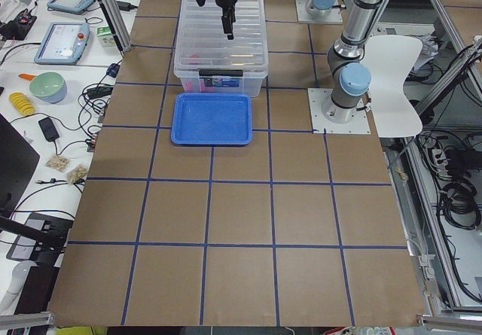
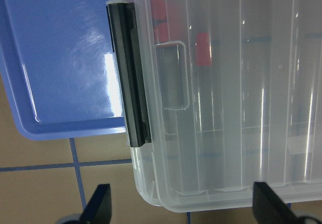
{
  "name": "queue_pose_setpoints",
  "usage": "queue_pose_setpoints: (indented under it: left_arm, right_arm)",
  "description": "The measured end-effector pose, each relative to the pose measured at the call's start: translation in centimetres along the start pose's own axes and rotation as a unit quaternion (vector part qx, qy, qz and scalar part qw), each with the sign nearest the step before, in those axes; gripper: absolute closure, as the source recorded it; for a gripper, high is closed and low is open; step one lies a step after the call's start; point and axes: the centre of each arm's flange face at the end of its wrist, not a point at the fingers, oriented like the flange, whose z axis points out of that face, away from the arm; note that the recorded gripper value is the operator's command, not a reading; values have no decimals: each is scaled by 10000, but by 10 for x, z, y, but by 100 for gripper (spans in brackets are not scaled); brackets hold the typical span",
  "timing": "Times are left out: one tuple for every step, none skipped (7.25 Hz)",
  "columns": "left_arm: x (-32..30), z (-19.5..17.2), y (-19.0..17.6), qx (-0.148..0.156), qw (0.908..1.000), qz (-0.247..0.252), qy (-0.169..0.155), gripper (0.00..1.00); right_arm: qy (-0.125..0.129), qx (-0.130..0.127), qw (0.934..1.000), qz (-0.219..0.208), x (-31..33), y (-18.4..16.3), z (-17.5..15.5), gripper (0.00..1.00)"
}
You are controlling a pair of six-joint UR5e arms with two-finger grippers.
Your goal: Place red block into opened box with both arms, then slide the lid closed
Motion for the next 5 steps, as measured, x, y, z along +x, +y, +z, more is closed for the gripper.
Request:
queue_pose_setpoints:
  left_arm:
    - [0,0,0,-1,10000,-3,2,0]
    - [0,0,0,-2,10000,-4,3,0]
    - [0,0,0,-5,10000,-2,4,0]
    - [0,0,0,-9,10000,0,3,0]
    - [0,1,0,-11,10000,0,0,0]
  right_arm:
    - [-31,-10,10000,63,-13,5,-8,0]
    - [-42,31,10000,56,-34,5,-13,0]
    - [-77,60,9998,151,-53,0,-17,0]
    - [-115,44,9994,325,-69,-8,-16,0]
    - [-128,10,9991,402,-81,-16,-13,0]
